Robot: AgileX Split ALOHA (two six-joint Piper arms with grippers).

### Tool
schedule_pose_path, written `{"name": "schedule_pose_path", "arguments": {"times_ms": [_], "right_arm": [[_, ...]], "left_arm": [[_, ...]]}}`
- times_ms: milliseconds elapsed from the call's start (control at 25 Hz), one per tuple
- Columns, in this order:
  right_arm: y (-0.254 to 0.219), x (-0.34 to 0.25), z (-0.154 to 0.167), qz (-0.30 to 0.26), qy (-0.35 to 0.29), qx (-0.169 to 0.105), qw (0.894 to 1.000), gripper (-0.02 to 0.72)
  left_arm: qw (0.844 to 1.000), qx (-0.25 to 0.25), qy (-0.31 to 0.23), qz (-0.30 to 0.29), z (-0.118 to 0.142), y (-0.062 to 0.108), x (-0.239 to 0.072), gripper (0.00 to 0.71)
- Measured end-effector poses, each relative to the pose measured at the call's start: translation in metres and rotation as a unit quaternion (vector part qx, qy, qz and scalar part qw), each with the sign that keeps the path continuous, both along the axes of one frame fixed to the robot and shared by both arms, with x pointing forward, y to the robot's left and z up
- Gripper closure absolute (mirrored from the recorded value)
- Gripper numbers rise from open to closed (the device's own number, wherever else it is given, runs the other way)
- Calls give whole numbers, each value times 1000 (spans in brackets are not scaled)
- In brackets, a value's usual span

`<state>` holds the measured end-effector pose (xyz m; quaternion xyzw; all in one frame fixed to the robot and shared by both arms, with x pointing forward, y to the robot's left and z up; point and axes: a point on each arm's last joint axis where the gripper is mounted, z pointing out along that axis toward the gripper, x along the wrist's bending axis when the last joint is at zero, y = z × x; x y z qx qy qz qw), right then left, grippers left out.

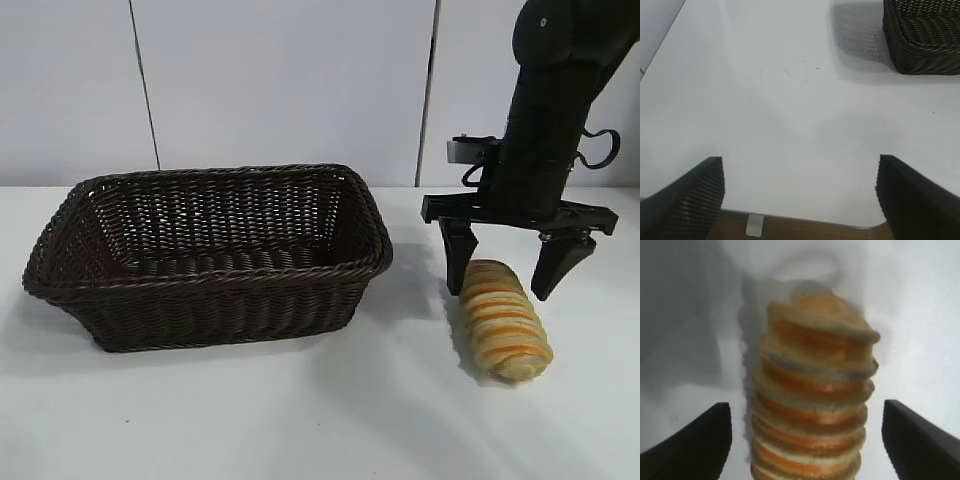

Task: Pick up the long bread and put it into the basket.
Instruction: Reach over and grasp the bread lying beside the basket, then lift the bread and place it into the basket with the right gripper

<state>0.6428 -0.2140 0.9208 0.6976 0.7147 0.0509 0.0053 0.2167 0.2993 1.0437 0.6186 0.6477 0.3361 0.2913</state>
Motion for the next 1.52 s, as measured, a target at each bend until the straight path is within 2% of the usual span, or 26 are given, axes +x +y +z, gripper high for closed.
{"name": "schedule_pose_path", "arguments": {"times_ms": [80,280,360,520,600,840,960,1080,1160,1360,1520], "right_arm": [[0,0,0,1,-1,-2,1000,240],[-1,0,-1,-3,-2,-5,1000,589],[-1,0,-1,-4,-2,-4,1000,636],[-1,-1,3,-4,0,-5,1000,642],[-2,-1,19,0,-6,-7,1000,642],[-8,1,115,19,-76,-33,996,652],[-10,-2,165,21,-133,-34,990,654],[-12,-11,213,17,-199,-24,980,660],[-14,-18,232,16,-222,-20,975,660],[-4,-22,236,36,-223,3,974,660],[34,-26,240,83,-252,49,963,660]], "left_arm": [[1000,0,0,0,0,0,0,108],[1000,0,0,0,0,0,0,108],[1000,0,0,0,0,0,0,108],[1000,0,0,0,0,0,0,108],[1000,0,0,0,0,0,0,108],[1000,0,0,0,0,0,0,108],[1000,0,0,0,0,0,0,108],[1000,0,0,0,0,0,0,108],[1000,0,0,0,0,0,0,108],[1000,0,0,0,0,0,0,108],[1000,0,0,0,0,0,0,108]]}}
